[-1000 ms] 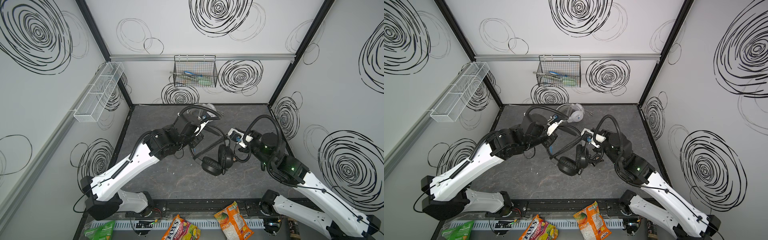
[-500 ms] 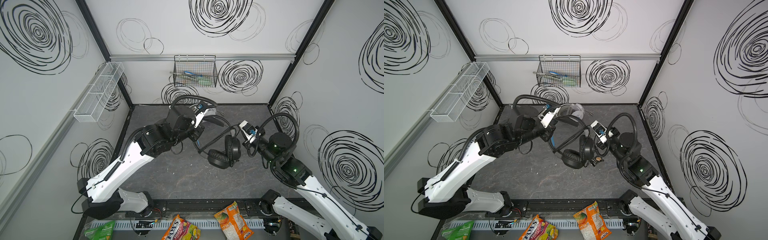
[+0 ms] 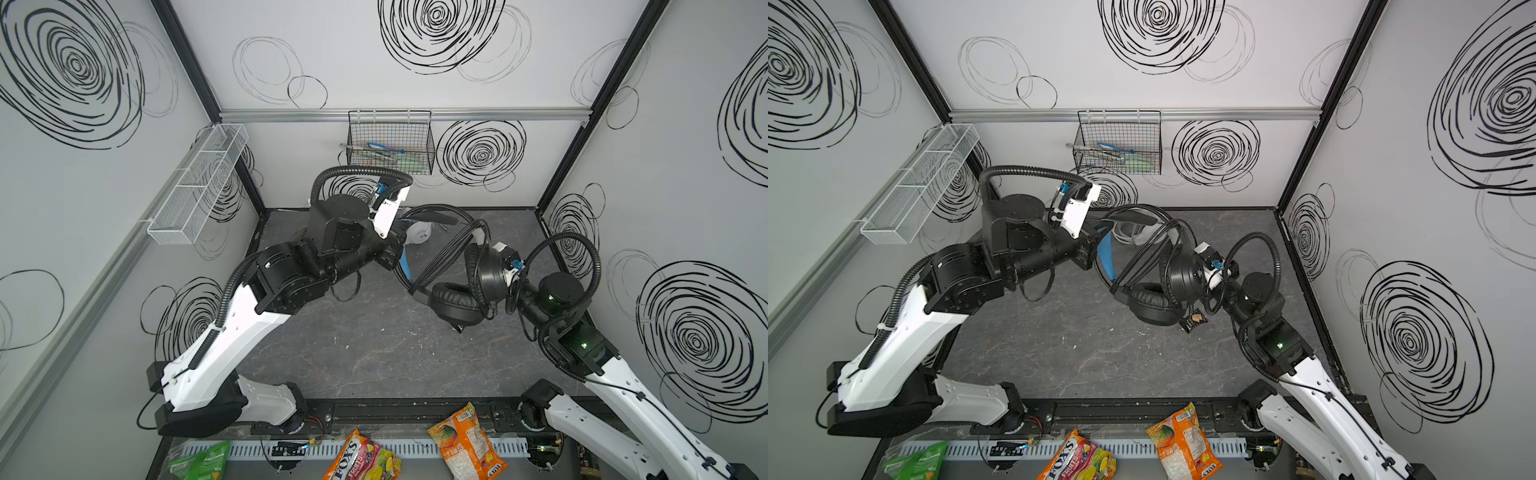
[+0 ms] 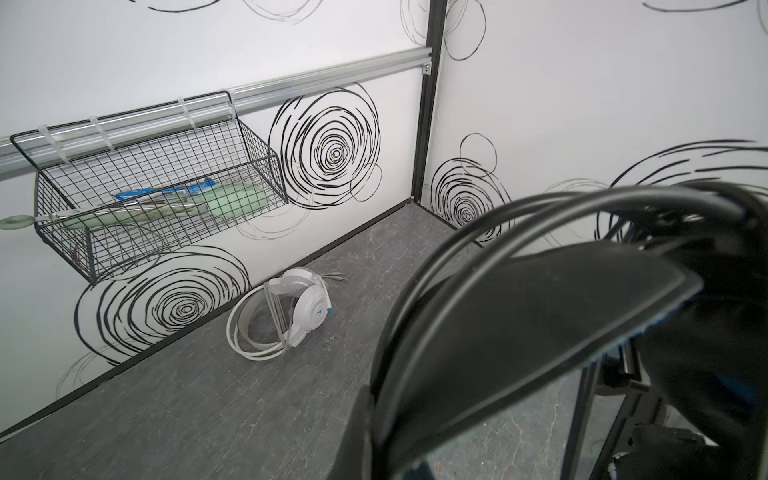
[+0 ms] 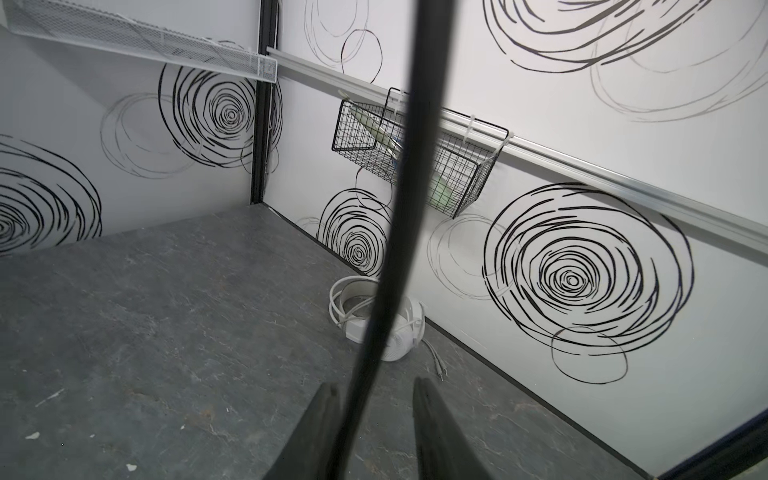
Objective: Wrap the headphones
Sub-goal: 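Hold the headset with the left while the right wraps cable around the earcup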
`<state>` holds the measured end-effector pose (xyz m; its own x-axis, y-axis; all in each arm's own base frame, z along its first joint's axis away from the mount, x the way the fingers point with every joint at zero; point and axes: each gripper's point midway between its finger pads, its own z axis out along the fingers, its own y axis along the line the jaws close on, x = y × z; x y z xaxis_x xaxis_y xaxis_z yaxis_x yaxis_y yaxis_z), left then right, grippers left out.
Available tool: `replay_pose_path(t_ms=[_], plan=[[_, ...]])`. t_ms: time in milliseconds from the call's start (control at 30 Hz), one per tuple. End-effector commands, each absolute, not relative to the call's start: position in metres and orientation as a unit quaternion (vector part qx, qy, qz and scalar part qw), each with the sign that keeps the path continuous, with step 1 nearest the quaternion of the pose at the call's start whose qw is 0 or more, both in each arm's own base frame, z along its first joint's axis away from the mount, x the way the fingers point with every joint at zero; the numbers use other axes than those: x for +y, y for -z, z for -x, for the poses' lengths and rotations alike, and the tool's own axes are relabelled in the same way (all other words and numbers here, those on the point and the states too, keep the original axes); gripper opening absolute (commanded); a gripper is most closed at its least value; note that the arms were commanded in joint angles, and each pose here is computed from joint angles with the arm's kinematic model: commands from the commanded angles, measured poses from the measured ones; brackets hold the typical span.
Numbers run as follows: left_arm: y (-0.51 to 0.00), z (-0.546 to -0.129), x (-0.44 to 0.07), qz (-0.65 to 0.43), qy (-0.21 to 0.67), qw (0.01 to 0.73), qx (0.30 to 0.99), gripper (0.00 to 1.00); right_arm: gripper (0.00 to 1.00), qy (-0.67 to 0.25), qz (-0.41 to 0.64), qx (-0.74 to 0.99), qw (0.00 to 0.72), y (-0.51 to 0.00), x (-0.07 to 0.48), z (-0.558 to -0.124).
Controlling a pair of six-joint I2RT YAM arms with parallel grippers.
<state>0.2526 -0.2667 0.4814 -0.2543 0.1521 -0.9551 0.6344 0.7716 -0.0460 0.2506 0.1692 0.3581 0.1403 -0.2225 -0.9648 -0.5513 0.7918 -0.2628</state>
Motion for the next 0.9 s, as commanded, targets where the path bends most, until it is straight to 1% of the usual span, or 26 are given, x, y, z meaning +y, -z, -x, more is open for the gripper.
replay_pose_path(t_ms=[0, 133, 200, 300, 500, 700, 867], plan=[[-0.548, -0.245, -0.27, -0.203, 0.31, 0.605, 0.705, 0.0, 0.4, -0.168, 0.272, 0.629, 0.708, -0.369, 0.171, -0.245], [-0.559, -0.242, -0.269, -0.194, 0.327, 0.61, 0.695, 0.0, 0.45, -0.211, 0.282, 0.628, 0.694, -0.355, 0.181, -0.238], [-0.563, -0.241, -0.266, -0.187, 0.334, 0.611, 0.693, 0.0, 0.49, -0.23, 0.28, 0.632, 0.685, -0.346, 0.185, -0.237], [-0.568, -0.24, -0.263, -0.179, 0.343, 0.614, 0.688, 0.0, 0.51, -0.248, 0.283, 0.63, 0.679, -0.336, 0.189, -0.233], [-0.573, -0.239, -0.26, -0.17, 0.355, 0.616, 0.683, 0.0, 0.47, -0.271, 0.283, 0.633, 0.667, -0.323, 0.195, -0.232], [-0.579, -0.239, -0.259, -0.162, 0.368, 0.617, 0.676, 0.0, 0.4, -0.292, 0.282, 0.63, 0.662, -0.324, 0.201, -0.232], [-0.579, -0.239, -0.257, -0.159, 0.374, 0.615, 0.675, 0.0, 0.41, -0.303, 0.279, 0.63, 0.659, -0.324, 0.204, -0.233]])
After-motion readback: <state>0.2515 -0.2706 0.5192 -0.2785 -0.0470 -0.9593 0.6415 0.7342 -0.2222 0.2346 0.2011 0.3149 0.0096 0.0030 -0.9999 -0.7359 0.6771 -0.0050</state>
